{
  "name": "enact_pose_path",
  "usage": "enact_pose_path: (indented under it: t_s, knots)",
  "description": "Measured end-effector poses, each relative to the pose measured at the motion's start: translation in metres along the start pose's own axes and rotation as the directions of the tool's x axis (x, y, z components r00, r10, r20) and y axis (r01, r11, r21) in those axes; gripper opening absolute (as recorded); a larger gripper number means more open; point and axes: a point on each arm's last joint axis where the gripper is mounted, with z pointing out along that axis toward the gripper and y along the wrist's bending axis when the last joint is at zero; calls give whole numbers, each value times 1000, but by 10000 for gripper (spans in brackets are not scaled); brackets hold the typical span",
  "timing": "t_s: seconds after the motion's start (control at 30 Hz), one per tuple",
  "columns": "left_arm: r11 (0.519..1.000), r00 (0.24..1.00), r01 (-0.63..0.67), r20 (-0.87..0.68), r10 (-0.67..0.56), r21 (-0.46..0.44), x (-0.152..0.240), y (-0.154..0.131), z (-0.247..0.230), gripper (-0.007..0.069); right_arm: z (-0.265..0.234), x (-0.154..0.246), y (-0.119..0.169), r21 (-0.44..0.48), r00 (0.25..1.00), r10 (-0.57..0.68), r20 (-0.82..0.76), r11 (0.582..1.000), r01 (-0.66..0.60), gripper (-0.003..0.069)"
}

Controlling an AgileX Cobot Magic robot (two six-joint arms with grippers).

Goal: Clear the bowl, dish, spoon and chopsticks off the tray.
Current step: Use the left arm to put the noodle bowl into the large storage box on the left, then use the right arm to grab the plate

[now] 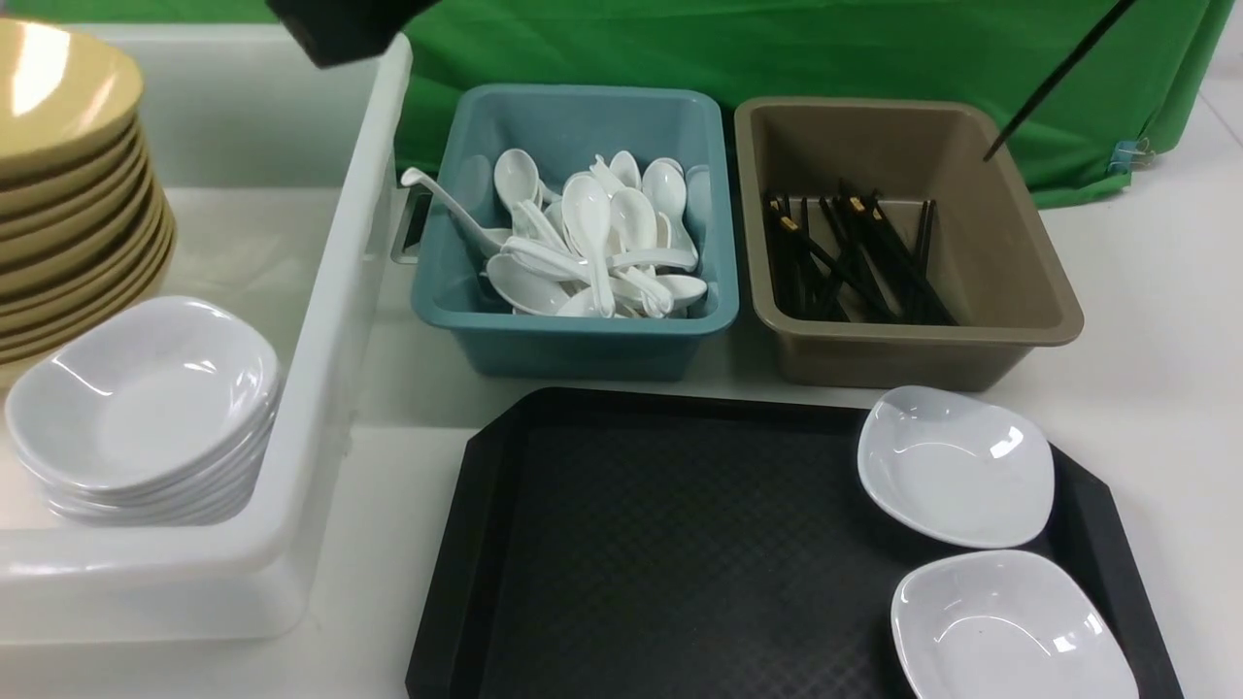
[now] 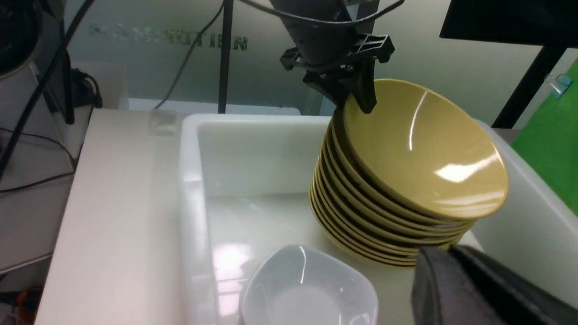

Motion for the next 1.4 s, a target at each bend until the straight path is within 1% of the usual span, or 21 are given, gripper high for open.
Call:
enact_pose_path:
  t_s: [0.13, 0.17, 0.2, 0.23, 0.27, 0.33, 0.37, 0.4, 0.47, 0.5, 0.53, 0.57, 0.67, 0.7, 0.77, 0.83, 0.9, 1.03, 1.17, 1.27, 1.4]
  knots:
    - [993, 996, -86, 27, 88, -82, -3, -7, -31, 494, -5, 5, -6, 89, 996, 40, -84, 995, -33, 10]
    - [992, 995, -91, 31, 94, -85, -4, -9, -34, 499, -6, 5, -6, 89, 995, 50, -83, 995, -42, 10]
    - [989, 992, -111, 50, 117, -100, -5, -13, -46, 522, -10, 6, -8, 131, 991, 51, -121, 991, -35, 10]
    - [984, 985, -138, 89, 149, -113, -7, -21, -65, 533, -23, 9, -14, 227, 976, 45, -213, 974, 4, 10]
    - [982, 981, -150, 104, 162, -112, -6, -25, -72, 530, -26, 8, -14, 240, 975, 46, -219, 971, 8, 10]
    - [965, 952, -247, 161, 259, -93, 4, -54, -99, 449, -53, 9, -21, 390, 938, 81, -336, 919, 60, 10]
    - [961, 948, -261, 162, 273, -90, 5, -57, -101, 425, -56, 9, -21, 401, 935, 85, -344, 914, 64, 10]
    - [934, 919, -353, 172, 356, -44, 19, -85, -108, 314, -74, 10, -24, 465, 907, 119, -405, 880, 93, 10]
    - [901, 888, -433, 178, 424, 12, 34, -111, -113, 177, -91, 10, -25, 514, 887, 158, -433, 852, 99, 10]
    - [832, 838, -541, 164, 521, 121, 62, -151, -112, 73, -116, 14, -31, 576, 869, 218, -445, 812, 91, 10]
    - [806, 822, -569, 154, 549, 165, 75, -164, -112, 44, -126, 19, -33, 598, 857, 250, -450, 798, 81, 10]
    - [735, 777, -626, 126, 617, 260, 104, -194, -107, 18, -145, 25, -33, 637, 848, 302, -434, 769, 52, 8]
    - [571, 645, -691, 21, 764, 444, 180, -244, -84, -6, -187, 62, -32, 720, 778, 465, -422, 694, -24, 0]
    - [498, 572, -701, -15, 820, 510, 216, -262, -74, -5, -198, 76, -28, 739, 750, 511, -420, 672, -45, 0]
    - [441, 496, -694, -66, 866, 568, 259, -278, -55, 2, -214, 99, -19, 761, 701, 575, -422, 645, -72, -1]
    - [409, 448, -692, -91, 889, 595, 284, -287, -45, 12, -224, 112, -12, 777, 676, 612, -411, 623, -91, 0]
    - [327, 326, -701, -123, 937, 634, 338, -302, -24, 42, -238, 141, 5, 796, 625, 674, -394, 591, -135, 0]
    - [274, 238, -708, -145, 960, 651, 381, -311, -2, 68, -243, 167, 28, 778, 598, 709, -375, 591, -214, 0]
    - [265, 236, -713, -133, 963, 649, 384, -313, -1, 65, -217, 190, 47, 617, 566, 679, -467, 709, -342, 15]
    - [262, 234, -730, -130, 964, 631, 375, -308, -6, 53, -197, 202, 49, 559, 562, 662, -496, 739, -377, 43]
    - [261, 241, -768, -113, 964, 584, 355, -286, -25, 24, -146, 239, 53, 501, 530, 615, -584, 786, -361, 154]
